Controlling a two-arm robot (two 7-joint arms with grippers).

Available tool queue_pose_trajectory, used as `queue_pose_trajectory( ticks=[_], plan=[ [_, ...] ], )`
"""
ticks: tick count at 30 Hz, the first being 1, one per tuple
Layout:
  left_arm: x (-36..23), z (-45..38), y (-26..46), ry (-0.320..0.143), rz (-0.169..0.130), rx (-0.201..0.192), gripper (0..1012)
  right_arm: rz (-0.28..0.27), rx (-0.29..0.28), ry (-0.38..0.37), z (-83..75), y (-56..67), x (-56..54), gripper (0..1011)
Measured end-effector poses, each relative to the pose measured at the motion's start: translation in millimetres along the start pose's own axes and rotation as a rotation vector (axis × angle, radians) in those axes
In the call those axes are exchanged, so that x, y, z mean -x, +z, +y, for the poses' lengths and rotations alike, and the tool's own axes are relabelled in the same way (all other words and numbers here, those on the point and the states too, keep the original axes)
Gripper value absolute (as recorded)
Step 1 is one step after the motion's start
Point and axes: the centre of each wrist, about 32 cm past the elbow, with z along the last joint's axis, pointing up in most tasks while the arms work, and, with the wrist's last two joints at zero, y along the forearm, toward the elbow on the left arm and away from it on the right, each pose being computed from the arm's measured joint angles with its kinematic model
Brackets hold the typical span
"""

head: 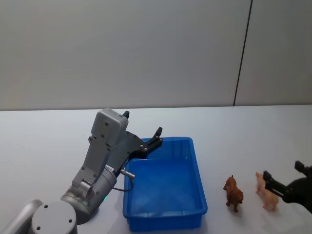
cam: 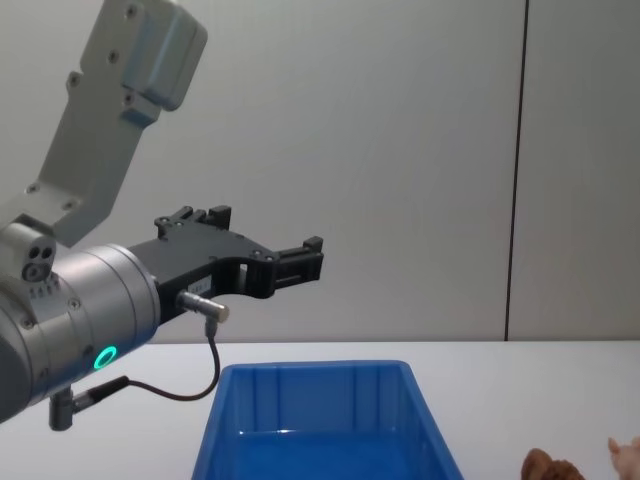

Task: Pick up the two dolls from the table and place them into the box.

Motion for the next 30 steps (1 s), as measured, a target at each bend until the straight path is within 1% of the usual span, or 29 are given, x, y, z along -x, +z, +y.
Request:
queue_pose_trajectory(
  ticks=[7, 15, 21, 30],
  plan=[
    [0.0, 0.0, 0.0, 0.000, 0.000, 0.000, 1003, 0.011, 0.067, -0.009, 1.2, -12.1, -5.2, 1001],
    [0.0, 0.0, 0.0, 0.000, 0.000, 0.000, 1003, 0.035, 0.131, 0.001, 8.5, -26.0, -8.5, 1001],
    [0.0, 0.0, 0.0, 0.000, 0.000, 0.000, 1003, 0.050, 0.159, 0.016, 15.7, -33.5, -9.0, 1001],
    [0.0, 0.0, 0.0, 0.000, 0.000, 0.000, 1003, 0.064, 0.181, 0.029, 26.7, -39.4, -6.9, 1001]
  ],
)
